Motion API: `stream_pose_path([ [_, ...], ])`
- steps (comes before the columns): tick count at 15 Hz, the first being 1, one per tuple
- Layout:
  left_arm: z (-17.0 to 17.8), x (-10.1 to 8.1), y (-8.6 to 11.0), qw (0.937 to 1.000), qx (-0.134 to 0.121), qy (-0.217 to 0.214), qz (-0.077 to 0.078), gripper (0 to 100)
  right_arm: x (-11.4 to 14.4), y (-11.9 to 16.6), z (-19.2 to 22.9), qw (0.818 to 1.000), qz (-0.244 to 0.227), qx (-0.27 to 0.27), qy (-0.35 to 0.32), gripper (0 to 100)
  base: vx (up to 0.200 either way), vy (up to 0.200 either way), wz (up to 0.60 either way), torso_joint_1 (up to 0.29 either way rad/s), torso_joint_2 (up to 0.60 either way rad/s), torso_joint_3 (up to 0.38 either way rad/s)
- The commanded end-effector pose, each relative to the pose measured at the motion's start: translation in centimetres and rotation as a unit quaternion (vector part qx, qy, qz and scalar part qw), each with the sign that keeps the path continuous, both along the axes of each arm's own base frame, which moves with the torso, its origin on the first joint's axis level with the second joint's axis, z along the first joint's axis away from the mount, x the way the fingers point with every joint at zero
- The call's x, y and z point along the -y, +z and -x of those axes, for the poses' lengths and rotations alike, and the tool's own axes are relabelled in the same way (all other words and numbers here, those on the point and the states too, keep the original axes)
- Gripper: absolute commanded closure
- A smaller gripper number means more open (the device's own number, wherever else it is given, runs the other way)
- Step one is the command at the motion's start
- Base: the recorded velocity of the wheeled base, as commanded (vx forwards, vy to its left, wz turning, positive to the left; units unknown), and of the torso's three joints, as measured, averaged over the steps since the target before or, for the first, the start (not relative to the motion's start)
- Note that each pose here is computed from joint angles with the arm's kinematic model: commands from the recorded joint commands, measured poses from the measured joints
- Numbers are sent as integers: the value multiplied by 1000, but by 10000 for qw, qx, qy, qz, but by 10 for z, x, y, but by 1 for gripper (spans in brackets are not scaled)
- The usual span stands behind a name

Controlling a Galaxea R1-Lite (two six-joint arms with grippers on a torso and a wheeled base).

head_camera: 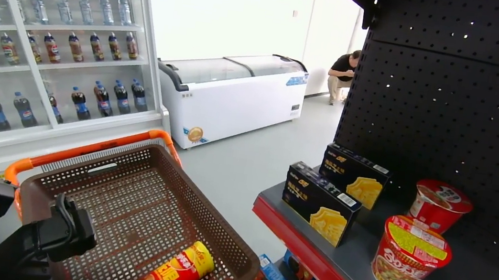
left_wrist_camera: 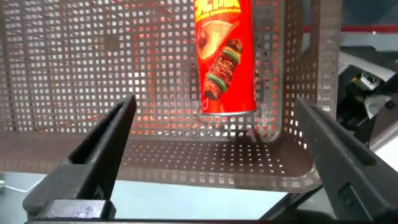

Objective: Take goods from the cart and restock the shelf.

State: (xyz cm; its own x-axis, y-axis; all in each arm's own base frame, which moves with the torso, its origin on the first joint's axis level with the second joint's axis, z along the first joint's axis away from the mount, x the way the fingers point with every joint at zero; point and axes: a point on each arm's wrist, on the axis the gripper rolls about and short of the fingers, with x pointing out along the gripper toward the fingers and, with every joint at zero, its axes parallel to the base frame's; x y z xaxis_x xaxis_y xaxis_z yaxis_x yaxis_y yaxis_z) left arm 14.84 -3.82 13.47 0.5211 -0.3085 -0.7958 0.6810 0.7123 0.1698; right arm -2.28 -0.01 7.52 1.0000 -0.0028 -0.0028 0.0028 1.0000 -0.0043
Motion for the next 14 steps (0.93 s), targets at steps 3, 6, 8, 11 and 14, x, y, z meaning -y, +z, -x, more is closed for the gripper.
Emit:
stream_pose_path([
  [3,3,-2,1,10000,55,31,5,0,0,0,0,10000,2,6,-2,0,0,0,0,0,0,0],
  [6,3,-1,-1,10000,58,17,1,0,0,0,0,10000,2,6,-2,0,-133,-133,0,5,0,-2],
  [8,5,-2,-4,10000,5,17,-11,0,0,0,0,10000,2,6,-2,0,-100,-100,0,4,6,-4],
  [11,4,-2,-2,10000,40,31,2,0,0,0,0,10000,2,6,-2,0,0,0,0,0,0,0],
  [14,6,-2,-4,10000,11,20,-3,0,0,0,0,10000,2,6,-2,0,0,0,0,0,0,0],
])
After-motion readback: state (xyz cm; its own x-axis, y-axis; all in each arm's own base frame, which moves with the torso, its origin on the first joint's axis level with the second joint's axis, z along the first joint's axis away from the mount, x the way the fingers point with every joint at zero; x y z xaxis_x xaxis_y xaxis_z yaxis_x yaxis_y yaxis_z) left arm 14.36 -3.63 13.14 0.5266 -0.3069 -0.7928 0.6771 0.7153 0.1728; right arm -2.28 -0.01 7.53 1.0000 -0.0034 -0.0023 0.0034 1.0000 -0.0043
